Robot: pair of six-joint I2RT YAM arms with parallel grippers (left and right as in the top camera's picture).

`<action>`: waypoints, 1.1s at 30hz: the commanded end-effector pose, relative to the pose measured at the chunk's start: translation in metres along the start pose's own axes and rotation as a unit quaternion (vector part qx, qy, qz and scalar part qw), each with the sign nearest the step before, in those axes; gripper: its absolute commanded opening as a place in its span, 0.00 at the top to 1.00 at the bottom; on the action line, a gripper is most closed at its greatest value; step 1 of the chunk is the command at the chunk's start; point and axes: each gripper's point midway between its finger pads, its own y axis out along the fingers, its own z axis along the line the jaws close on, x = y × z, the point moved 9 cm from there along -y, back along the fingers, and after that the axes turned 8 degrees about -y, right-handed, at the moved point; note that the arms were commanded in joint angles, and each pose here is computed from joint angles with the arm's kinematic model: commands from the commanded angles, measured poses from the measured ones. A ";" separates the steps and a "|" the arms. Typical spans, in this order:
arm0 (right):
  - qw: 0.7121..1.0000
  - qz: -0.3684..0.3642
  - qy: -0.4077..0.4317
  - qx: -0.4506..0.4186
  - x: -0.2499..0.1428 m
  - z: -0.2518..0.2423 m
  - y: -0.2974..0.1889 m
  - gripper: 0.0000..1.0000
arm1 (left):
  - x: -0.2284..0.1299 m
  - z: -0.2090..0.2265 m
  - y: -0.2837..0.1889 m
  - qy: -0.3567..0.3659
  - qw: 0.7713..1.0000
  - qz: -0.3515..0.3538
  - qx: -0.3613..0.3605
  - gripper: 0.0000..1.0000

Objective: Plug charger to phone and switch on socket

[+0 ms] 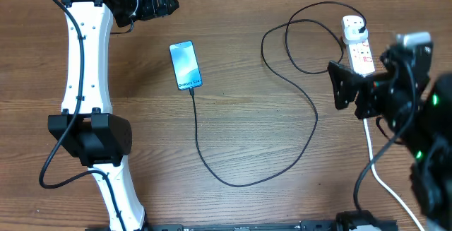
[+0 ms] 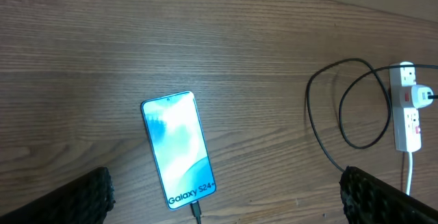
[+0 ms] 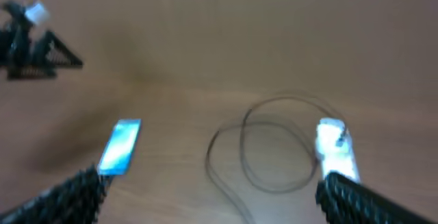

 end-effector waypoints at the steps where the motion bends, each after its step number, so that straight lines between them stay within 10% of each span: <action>1: 0.998 -0.022 -0.040 -0.033 -0.034 -0.007 0.005 0.00 | 0.001 -0.005 -0.007 0.007 1.000 -0.007 -0.008 0.00; 17: 0.979 -0.171 -0.065 -0.095 -0.181 -0.004 0.030 0.00 | 0.001 -0.005 -0.007 0.007 1.000 -0.007 -0.008 0.00; 33: 0.983 -0.161 -0.058 -0.063 -0.249 0.009 0.044 0.00 | 0.001 -0.005 -0.007 0.007 1.000 -0.007 -0.008 0.00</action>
